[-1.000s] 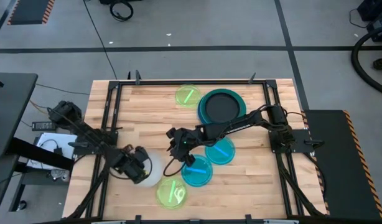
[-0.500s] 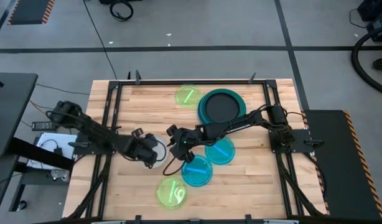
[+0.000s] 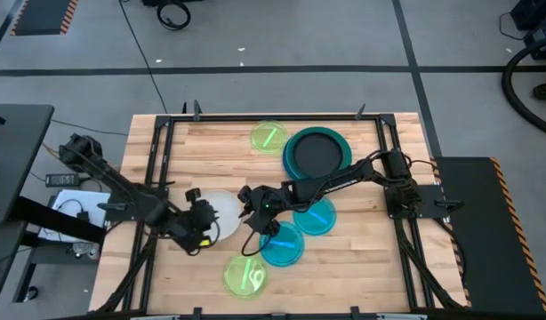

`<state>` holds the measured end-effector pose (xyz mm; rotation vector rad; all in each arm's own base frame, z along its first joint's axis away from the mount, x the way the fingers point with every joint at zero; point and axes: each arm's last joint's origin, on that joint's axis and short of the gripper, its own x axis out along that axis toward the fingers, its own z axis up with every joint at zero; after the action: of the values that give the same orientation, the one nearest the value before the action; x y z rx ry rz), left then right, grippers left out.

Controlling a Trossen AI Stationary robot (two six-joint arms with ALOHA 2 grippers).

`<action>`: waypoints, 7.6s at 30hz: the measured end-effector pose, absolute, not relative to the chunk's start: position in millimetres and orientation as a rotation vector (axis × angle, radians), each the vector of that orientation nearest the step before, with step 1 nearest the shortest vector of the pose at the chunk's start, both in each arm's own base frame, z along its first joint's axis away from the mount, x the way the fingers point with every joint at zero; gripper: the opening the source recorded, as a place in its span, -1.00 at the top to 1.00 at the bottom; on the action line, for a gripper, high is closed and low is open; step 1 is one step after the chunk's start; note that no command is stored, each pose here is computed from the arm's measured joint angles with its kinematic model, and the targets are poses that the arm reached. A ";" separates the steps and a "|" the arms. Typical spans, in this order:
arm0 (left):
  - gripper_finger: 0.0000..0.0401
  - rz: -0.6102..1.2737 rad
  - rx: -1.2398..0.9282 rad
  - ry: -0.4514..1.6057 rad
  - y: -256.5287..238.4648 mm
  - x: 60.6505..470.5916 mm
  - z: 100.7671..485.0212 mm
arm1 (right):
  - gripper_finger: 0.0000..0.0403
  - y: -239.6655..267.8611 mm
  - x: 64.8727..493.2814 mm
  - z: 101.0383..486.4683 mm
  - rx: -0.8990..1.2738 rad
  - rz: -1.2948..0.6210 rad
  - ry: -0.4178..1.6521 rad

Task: Stack plastic plates
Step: Stack the white plate on top of the black plate, then stack the right light blue plate on top of the white plate

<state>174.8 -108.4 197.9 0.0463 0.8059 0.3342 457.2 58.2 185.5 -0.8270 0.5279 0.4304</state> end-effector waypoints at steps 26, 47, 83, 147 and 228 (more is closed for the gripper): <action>0.61 0.455 0.064 0.704 -78.4 167.7 222.2 | 0.39 68.7 509.8 146.1 -0.749 0.573 0.553; 0.60 0.362 -0.094 0.739 -83.2 171.6 222.0 | 0.73 36.0 508.8 121.7 -0.699 0.511 0.767; 0.60 0.249 0.247 0.342 -87.2 198.3 238.6 | 0.91 48.5 449.8 223.7 -0.686 0.038 1.098; 0.60 0.402 0.078 0.225 -45.4 186.0 184.1 | 0.62 -49.7 300.4 163.3 -0.107 -0.438 1.215; 0.60 0.332 0.299 0.323 -19.1 192.8 180.8 | 0.41 135.5 299.6 192.8 -0.114 -0.111 1.190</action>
<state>192.8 -19.1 180.8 0.2992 0.3232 0.3320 299.6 135.5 192.8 -0.1137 1.1897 -0.1109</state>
